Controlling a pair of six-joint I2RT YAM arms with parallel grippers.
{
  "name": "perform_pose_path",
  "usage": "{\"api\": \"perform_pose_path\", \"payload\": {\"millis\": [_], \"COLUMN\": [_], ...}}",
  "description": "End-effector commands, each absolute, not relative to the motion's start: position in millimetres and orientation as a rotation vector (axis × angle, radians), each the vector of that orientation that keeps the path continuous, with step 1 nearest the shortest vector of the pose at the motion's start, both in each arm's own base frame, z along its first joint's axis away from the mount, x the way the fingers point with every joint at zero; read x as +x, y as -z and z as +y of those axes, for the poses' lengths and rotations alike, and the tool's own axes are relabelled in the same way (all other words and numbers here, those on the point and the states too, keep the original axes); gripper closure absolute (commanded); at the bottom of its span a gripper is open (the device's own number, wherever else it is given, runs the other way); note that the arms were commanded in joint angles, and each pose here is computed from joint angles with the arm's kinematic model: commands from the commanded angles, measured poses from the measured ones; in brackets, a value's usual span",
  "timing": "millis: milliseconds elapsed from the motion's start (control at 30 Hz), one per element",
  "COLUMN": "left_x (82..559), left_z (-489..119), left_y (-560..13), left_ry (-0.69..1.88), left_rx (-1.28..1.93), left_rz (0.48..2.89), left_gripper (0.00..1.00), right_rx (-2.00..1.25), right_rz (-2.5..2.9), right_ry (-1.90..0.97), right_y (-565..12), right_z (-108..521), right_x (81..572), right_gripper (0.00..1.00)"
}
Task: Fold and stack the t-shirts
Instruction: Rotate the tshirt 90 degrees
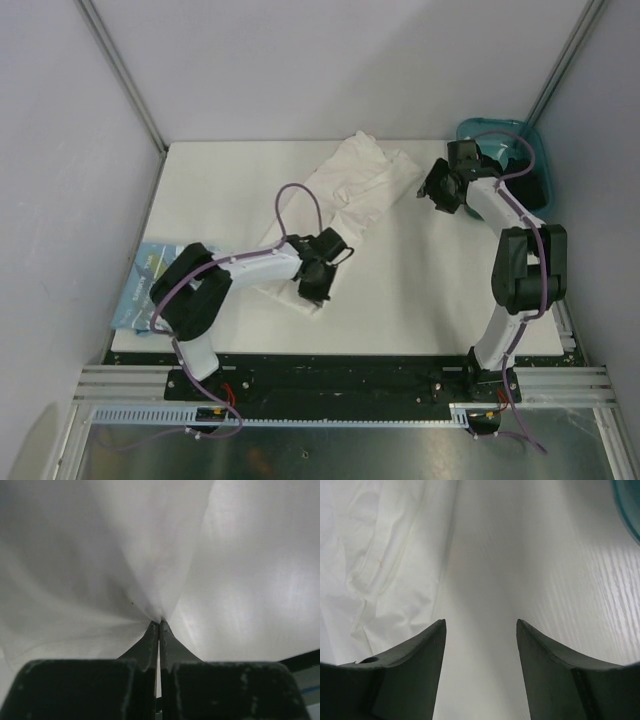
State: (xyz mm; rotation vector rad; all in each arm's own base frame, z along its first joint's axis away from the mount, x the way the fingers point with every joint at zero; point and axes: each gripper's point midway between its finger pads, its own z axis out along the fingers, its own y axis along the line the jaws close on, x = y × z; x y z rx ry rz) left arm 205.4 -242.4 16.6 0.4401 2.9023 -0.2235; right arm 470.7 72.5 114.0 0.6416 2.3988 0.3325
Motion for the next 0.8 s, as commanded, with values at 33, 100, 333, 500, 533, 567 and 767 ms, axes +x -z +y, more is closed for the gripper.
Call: {"api": "perform_pose_path", "payload": {"millis": [33,100,333,500,533,567,767], "left_x": [177.9,167.1,138.1,132.6,132.5,132.2,124.0], "left_z": [-325.5,-346.8,-407.8,-412.3,-408.1,-403.9,-350.3], "left_y": [-35.6,-37.4,-50.1,-74.6,-83.0,-91.9,-128.1], "left_ry": [0.476,0.517,0.637,0.689,0.701,0.715,0.773], "left_rx": [0.486,0.493,0.540,0.553,0.551,0.548,0.454], "left_rz": [2.916,2.929,2.921,2.860,2.841,2.820,2.737], "left_gripper": [1.00,1.00,1.00,0.68,0.62,0.56,0.50], "right_rx": [0.639,0.643,0.657,0.656,0.653,0.647,0.628], "right_rz": [2.348,2.360,2.370,2.403,2.418,2.426,2.491], "right_ry": [-0.322,-0.312,-0.330,-0.412,-0.427,-0.445,-0.580], "right_y": [-141.1,-139.9,-150.8,-151.3,-148.0,-147.0,-131.0], "right_z": [62.3,58.8,51.4,66.7,72.7,79.4,128.9], "right_x": [447.7,435.0,388.0,348.5,337.9,327.4,256.4], "right_gripper": [0.37,0.37,0.37,0.37,0.37,0.37,0.44]}}
